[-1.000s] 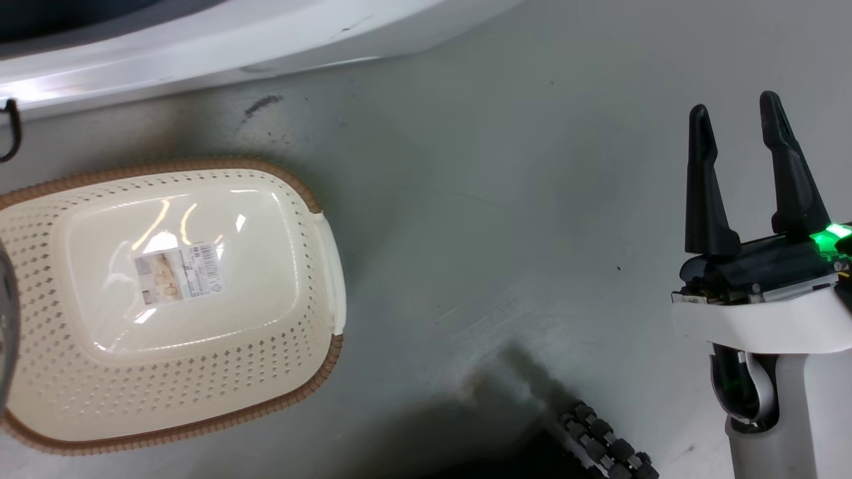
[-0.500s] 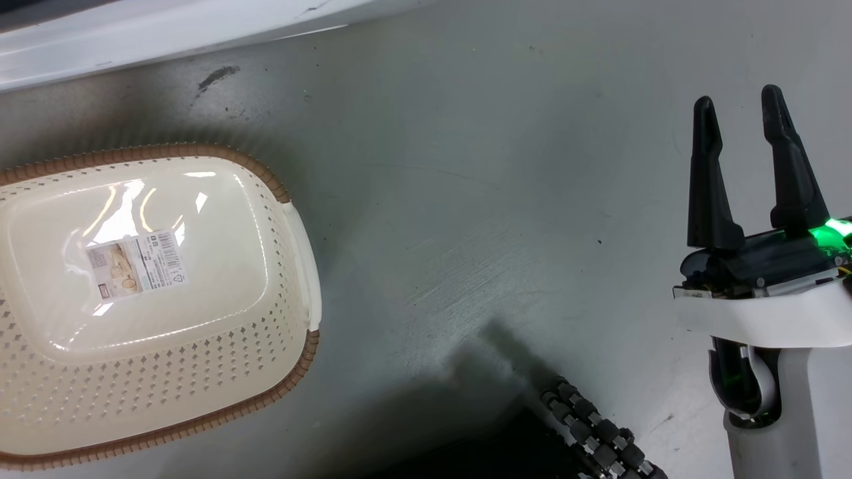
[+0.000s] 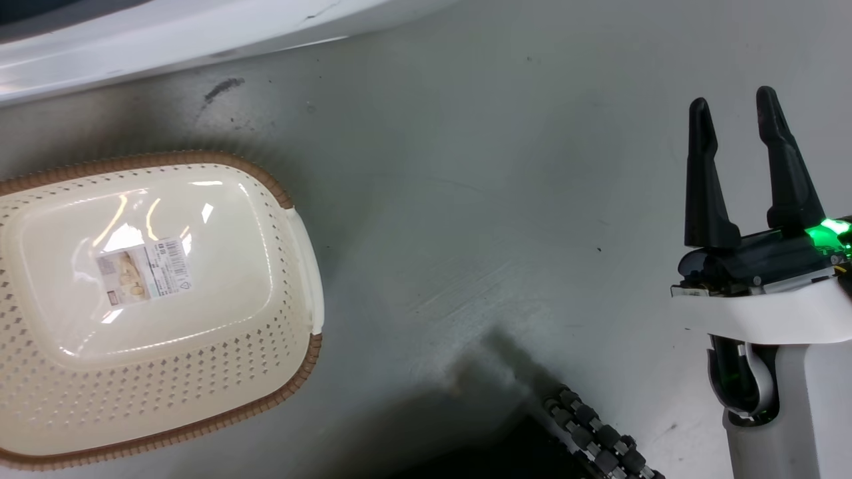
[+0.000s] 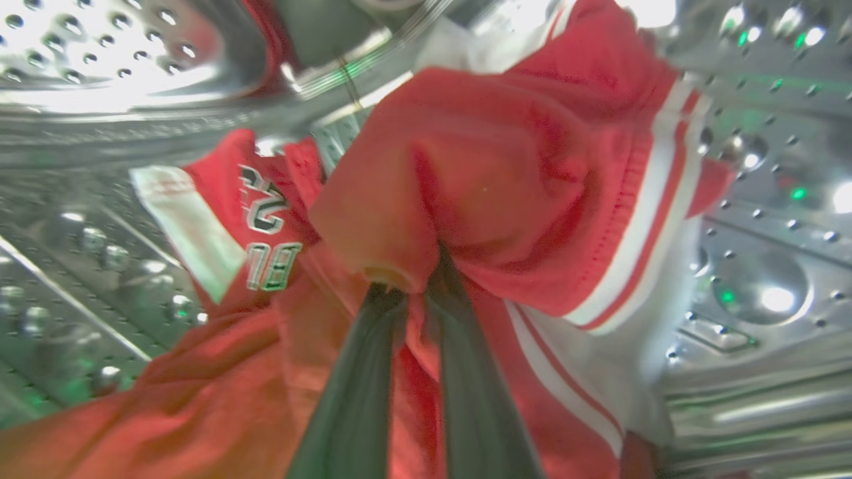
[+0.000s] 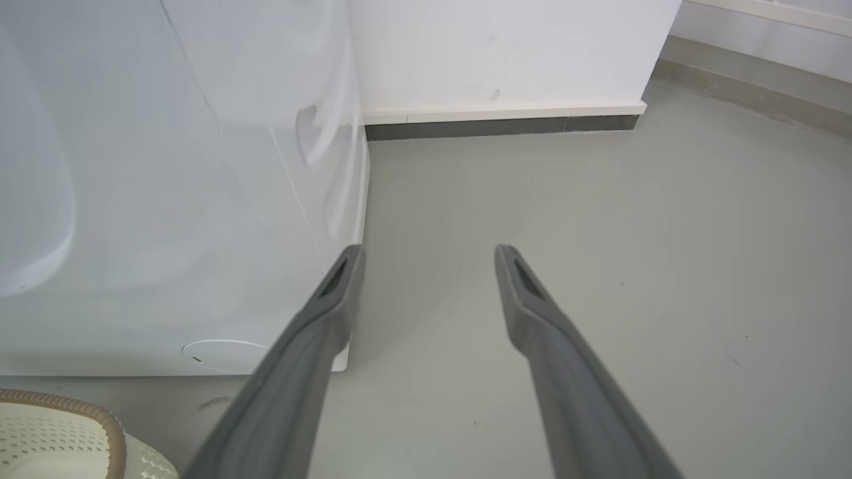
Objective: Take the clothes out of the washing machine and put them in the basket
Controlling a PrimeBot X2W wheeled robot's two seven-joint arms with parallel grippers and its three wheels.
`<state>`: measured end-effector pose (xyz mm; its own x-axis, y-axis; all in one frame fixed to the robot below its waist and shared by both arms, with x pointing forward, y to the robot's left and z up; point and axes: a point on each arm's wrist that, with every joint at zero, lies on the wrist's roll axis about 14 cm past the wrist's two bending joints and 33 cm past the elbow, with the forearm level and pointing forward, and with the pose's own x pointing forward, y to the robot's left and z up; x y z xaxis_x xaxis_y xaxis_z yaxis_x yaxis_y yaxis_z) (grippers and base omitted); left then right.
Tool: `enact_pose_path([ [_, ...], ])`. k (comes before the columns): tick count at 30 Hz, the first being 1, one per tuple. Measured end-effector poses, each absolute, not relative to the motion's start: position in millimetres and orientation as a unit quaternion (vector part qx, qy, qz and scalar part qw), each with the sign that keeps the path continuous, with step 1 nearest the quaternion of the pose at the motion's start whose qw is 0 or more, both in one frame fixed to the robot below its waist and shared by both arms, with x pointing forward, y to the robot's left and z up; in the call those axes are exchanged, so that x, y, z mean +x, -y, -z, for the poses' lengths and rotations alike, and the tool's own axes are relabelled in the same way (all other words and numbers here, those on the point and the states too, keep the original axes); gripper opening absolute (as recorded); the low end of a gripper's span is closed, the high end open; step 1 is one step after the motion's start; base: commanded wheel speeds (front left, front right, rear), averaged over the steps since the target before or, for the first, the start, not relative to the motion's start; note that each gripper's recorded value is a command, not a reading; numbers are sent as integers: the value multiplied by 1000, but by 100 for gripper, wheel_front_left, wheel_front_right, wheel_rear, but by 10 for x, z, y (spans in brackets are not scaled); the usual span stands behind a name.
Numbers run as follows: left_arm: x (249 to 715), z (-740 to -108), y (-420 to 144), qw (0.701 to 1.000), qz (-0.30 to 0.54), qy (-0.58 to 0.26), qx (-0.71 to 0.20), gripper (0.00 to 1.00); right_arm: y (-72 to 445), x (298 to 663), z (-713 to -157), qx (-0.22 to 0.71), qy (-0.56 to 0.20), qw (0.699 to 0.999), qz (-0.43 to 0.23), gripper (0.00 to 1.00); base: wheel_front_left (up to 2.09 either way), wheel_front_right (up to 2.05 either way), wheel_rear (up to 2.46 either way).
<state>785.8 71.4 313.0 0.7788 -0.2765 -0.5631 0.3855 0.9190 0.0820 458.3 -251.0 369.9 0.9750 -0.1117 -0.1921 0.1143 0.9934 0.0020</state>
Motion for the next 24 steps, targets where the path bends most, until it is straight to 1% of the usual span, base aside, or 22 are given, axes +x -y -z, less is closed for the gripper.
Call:
enact_pose_path([
  [8, 7740, -3392, -766, 956, 177, -225, 65, 0, 2453, 4631, -3812, 1, -80, 996, 47, 100, 0, 0, 0],
  [14, 7479, -3615, -722, 963, 188, -190, 42, 0, 2311, 4649, -3900, -5, -70, 997, 26, 100, 0, 0, 0],
  [24, 7026, -4030, -916, 973, 185, -132, 23, 0, 2106, 4614, -4067, -2, -55, 999, 1, 100, 0, 0, 0],
])
